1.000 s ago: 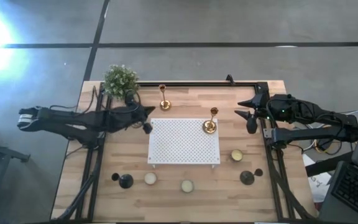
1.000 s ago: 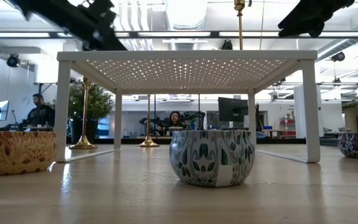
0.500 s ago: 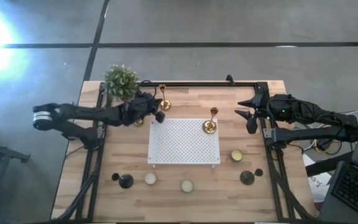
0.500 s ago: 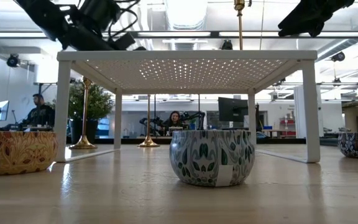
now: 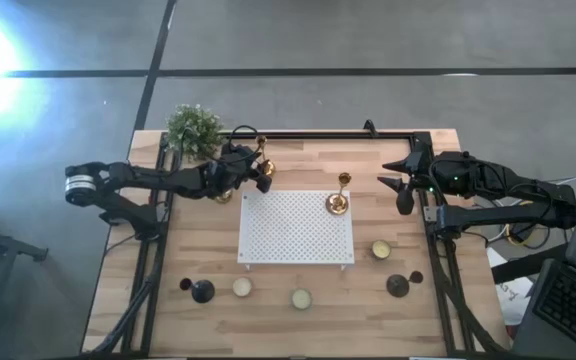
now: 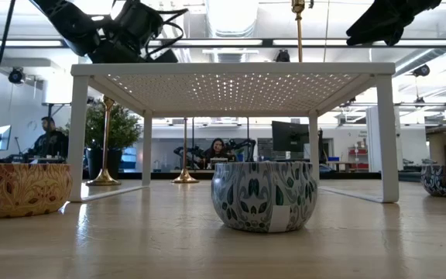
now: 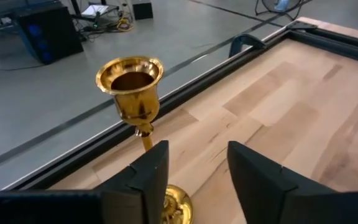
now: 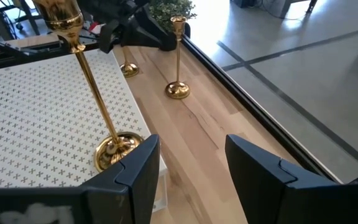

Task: Pick & Place candle stick holders
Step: Put the top right golden candle holder on the shelf

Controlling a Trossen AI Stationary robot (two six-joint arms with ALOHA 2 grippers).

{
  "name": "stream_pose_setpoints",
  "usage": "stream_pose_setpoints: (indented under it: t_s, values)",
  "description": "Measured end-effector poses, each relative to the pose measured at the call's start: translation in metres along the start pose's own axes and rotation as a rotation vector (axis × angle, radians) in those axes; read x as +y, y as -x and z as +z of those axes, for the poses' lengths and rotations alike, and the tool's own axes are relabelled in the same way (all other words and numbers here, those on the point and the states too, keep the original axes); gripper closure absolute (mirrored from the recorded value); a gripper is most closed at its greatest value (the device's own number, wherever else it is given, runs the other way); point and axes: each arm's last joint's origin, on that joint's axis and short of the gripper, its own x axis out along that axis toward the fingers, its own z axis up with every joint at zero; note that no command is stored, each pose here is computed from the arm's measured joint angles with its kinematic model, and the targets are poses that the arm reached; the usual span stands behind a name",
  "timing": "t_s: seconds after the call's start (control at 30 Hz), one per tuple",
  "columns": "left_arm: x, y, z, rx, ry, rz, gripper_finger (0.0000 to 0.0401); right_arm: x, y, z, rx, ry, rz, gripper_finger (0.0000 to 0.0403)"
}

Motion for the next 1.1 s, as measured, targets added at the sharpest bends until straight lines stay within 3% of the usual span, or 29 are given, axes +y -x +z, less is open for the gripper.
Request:
stream_pose_setpoints:
  t_s: [0.27,0.73,1.1]
  values:
    - [0.005,-0.001,-0.005,0.028,0.036,0.096,0.0222,0.0,0.0,0.0,0.002,0.001,0.0,0.0228]
    - [0.017,-0.021,-0.009,0.052,0.088,0.074,0.0222,0.0,-0.001,-0.001,0.001,0.001,-0.001,0.0232]
    - [0.023,-0.04,-0.013,0.006,0.046,0.084,0.0236,0.0,-0.001,-0.001,0.001,0.013,-0.002,0.0232]
